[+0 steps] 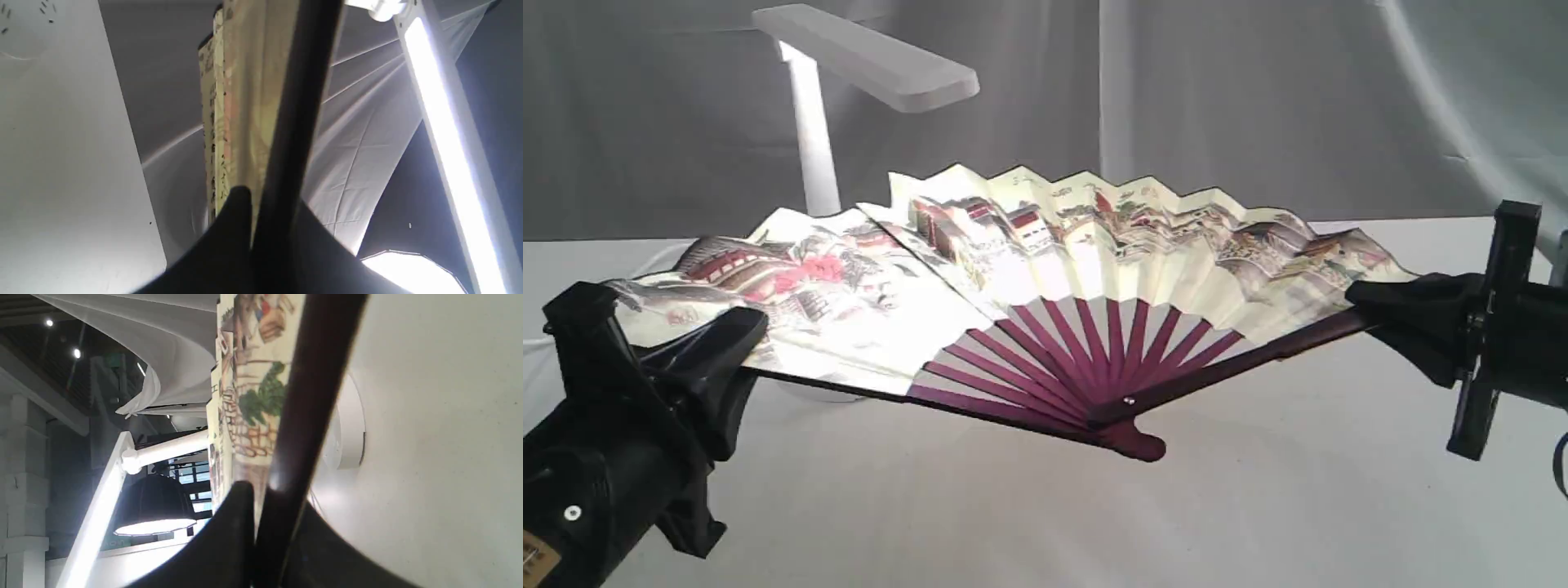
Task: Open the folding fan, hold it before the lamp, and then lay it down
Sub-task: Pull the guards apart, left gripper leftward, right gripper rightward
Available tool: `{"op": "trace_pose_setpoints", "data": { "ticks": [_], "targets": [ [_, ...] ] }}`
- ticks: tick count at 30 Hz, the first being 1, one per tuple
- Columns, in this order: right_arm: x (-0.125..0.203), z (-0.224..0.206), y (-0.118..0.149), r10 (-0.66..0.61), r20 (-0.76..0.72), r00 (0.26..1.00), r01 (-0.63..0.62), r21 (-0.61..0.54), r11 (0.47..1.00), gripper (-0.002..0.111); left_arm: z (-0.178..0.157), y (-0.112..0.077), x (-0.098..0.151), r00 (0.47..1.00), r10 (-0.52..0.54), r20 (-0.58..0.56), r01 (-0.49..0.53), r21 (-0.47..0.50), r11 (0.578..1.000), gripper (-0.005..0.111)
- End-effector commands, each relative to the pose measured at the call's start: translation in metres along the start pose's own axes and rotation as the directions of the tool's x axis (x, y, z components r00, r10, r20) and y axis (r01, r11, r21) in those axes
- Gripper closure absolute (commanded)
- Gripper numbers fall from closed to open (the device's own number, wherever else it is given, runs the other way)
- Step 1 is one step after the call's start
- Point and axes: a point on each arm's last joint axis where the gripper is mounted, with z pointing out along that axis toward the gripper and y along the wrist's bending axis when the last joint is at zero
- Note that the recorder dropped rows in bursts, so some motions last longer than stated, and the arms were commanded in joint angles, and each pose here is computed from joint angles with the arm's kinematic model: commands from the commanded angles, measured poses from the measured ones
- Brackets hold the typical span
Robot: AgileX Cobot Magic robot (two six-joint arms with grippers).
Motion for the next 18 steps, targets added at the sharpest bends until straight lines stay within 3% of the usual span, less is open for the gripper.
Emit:
{"op": "trace_pose_setpoints", "data": {
  "ticks": [1, 10, 18],
  "targets": [
    [0.003, -0.005, -0.010, -0.047, 0.011, 0.999, 0.046, 0.065, 0.997, 0.108, -0.005, -0.017, -0.010, 0.991, -0.099, 0.086, 0.087, 0.132, 0.987, 0.107],
    [0.005, -0.009, -0.003, -0.077, 0.022, 0.997, 0.076, 0.058, 0.995, 0.108, -0.035, -0.012, -0.023, 0.985, -0.102, 0.142, 0.085, 0.118, 0.989, 0.107],
    [0.002, -0.026, 0.015, -0.132, 0.084, 0.988, 0.129, 0.040, 0.991, 0.108, -0.044, -0.021, -0.027, 0.986, -0.044, 0.160, 0.019, 0.156, 0.988, 0.107]
  ]
}}
